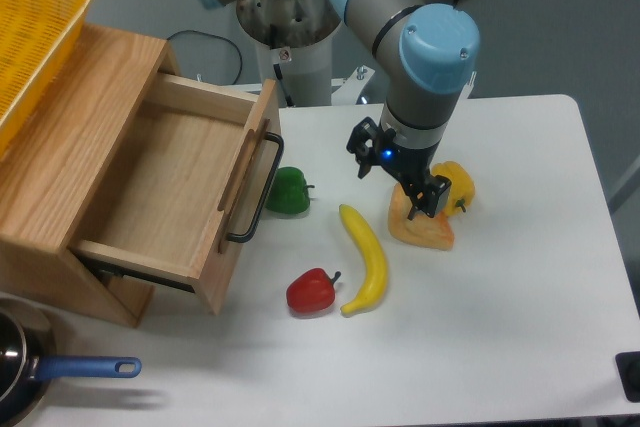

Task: Pick up the banana
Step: 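Move the gripper from the yellow pepper toward the yellow banana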

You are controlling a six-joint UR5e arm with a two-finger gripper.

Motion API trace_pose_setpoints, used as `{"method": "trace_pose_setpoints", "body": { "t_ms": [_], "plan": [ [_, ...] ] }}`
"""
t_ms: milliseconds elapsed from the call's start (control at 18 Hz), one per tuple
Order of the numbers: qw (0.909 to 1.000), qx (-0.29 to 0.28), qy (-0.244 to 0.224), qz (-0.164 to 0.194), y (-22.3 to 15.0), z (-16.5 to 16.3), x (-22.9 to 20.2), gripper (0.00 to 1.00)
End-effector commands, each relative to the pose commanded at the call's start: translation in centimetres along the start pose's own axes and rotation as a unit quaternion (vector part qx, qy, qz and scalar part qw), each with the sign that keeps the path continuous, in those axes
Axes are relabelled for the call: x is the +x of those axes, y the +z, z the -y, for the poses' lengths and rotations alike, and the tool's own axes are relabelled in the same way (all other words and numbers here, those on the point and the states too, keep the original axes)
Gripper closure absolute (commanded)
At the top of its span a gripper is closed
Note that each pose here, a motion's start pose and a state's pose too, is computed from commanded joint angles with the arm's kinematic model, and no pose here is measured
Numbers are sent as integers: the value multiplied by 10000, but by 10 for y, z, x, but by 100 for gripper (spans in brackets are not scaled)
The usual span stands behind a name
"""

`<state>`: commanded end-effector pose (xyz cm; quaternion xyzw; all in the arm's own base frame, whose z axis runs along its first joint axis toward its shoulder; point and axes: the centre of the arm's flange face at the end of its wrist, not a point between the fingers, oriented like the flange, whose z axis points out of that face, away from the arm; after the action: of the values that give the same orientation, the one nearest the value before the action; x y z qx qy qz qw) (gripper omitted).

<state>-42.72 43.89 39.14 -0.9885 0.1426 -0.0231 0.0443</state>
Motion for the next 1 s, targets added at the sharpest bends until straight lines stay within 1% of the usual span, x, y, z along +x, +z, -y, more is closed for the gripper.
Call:
{"method": "trace_pose_setpoints", "body": {
  "t_ms": [278, 556, 722, 833, 1000],
  "plan": [
    [10000, 2, 1, 8, 0, -1, 1, 0],
    [9999, -22, -80, -105, 11, -2, 4, 0],
    [9993, -27, -343, -135, 14, -3, 5, 0],
    [9991, -45, -380, -187, 21, -3, 8, 0],
    [9989, 38, -467, -7, 27, -2, 6, 0]
  ]
}}
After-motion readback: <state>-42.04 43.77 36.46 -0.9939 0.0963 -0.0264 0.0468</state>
